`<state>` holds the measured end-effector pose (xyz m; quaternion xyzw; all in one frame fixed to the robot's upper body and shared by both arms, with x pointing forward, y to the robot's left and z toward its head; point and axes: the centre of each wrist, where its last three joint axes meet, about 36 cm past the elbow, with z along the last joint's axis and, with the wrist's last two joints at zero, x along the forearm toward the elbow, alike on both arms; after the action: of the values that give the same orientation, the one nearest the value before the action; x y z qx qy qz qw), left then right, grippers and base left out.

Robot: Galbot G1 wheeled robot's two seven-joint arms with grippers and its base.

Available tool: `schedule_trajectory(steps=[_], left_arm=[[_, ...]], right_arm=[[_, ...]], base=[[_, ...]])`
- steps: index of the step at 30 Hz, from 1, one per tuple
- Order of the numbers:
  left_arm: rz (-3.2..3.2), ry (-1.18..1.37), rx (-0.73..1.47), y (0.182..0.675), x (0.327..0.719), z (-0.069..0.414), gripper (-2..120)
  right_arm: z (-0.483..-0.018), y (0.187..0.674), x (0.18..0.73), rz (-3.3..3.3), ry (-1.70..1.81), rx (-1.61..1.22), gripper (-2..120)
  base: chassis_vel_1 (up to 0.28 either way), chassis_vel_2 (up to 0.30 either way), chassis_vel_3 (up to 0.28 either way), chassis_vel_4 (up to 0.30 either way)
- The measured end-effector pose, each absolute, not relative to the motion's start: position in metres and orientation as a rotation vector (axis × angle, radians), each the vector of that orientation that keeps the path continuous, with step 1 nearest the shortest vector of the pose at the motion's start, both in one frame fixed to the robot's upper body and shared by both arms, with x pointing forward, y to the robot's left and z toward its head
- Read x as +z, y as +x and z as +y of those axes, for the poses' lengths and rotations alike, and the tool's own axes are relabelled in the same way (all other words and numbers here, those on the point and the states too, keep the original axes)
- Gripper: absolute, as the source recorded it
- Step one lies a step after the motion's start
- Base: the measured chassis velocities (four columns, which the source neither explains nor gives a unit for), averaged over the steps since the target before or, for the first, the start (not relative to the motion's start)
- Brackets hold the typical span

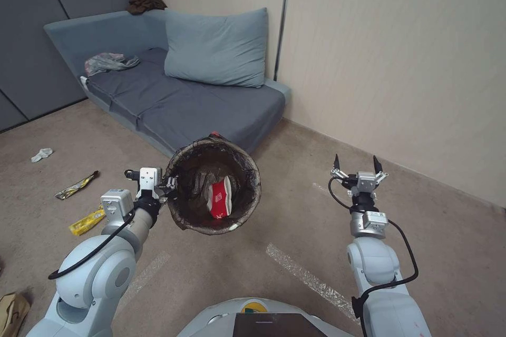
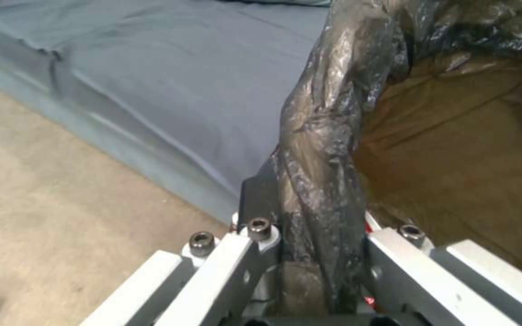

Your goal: Pick up the trash bin, then pick up the garbage from the floor and place it into the trash bin.

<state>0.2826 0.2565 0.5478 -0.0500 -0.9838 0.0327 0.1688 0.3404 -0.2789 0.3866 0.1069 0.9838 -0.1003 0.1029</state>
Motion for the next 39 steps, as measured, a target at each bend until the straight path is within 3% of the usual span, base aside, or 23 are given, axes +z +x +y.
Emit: schedule_trajectory(steps=[39], left_arm=[[-2.79,-0.14,0.093,0.2862,0.5437,0.2587,0]], right_arm=[[-0.2738,0.3384,0.3784,2.914,0.312,-0.319,100]], base=[[0.093,0.097,0.097,0.097]])
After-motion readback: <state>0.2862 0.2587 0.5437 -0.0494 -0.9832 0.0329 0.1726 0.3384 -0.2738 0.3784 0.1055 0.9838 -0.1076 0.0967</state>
